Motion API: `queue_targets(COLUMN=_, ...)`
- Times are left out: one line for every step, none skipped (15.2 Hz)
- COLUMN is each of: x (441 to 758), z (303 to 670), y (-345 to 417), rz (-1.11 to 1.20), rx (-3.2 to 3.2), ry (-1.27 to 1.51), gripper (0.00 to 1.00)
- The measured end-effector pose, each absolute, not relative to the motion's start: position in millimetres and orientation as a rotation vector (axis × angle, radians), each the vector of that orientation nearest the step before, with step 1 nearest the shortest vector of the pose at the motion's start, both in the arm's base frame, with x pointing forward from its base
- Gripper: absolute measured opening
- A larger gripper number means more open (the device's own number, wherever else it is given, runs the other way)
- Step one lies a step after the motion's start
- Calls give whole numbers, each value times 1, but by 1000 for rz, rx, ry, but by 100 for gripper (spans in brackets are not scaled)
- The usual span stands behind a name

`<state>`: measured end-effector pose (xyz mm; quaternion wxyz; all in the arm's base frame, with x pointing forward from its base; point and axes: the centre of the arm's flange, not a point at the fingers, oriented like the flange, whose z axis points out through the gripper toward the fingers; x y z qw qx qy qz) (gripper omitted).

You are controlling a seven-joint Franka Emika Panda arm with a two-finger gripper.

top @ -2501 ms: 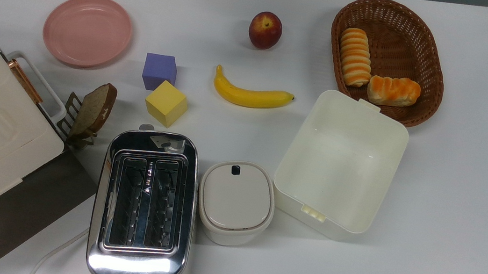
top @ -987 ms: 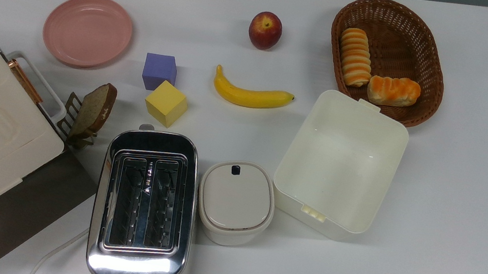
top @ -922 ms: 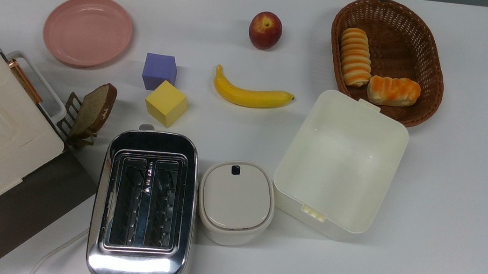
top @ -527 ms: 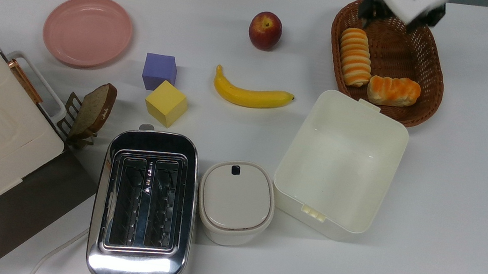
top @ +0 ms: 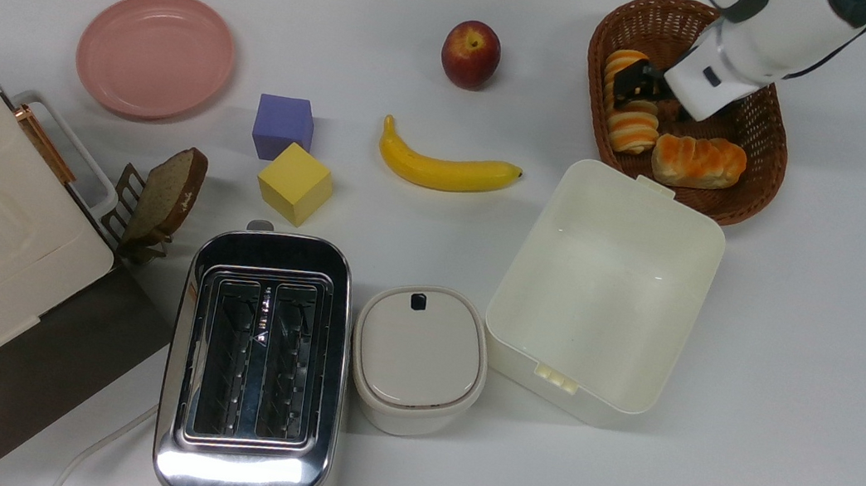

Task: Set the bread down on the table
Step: 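Move the gripper to the wicker basket and grasp the long bread roll, then lift the bread roll out of the basket and carry it toward the banana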

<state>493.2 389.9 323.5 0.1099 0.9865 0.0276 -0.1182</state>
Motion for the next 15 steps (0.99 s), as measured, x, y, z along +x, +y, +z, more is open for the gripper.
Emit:
queue_targets(x=492, z=318, y=388, rz=-355, rx=2887, ry=84, gripper=99)
queue_targets(x=491, z=314, y=387, rz=-361, rx=2882, ry=85, gripper=97)
queue_targets(x=490, z=311, y=387, rz=-366, rx=2878, ry=85, gripper=97)
queue_targets(x=490, z=309, y=386, rz=-370, rx=2875, ry=86, gripper=90)
queue_targets(x=490, z=309, y=386, rz=-369, rx=2873, ry=88, gripper=79)
queue_targets(x=489, z=309, y=387, rz=-367, rx=2871, ry=92, gripper=68)
queue_targets(x=487, z=309, y=390, rz=-364, rx=2870, ry=101, gripper=56)
queue_targets(x=484, z=310, y=394, rz=-360, rx=2869, ry=112, gripper=49)
queue_targets(x=481, z=312, y=398, rz=-354, rx=2871, ry=124, gripper=39)
queue_targets(x=478, z=318, y=403, rz=-340, rx=2877, ry=135, gripper=28)
queue_targets(x=477, z=326, y=404, rz=-329, rx=2883, ry=138, gripper=26)
queue_targets(x=477, z=347, y=402, rz=-310, rx=2893, ry=134, gripper=25)
queue_targets(x=477, z=367, y=398, rz=-301, rx=2896, ry=125, gripper=25)
queue_targets(x=479, z=390, y=388, rz=-301, rx=2899, ry=118, gripper=24)
queue_targets(x=481, z=414, y=373, rz=-316, rx=2905, ry=115, gripper=23)
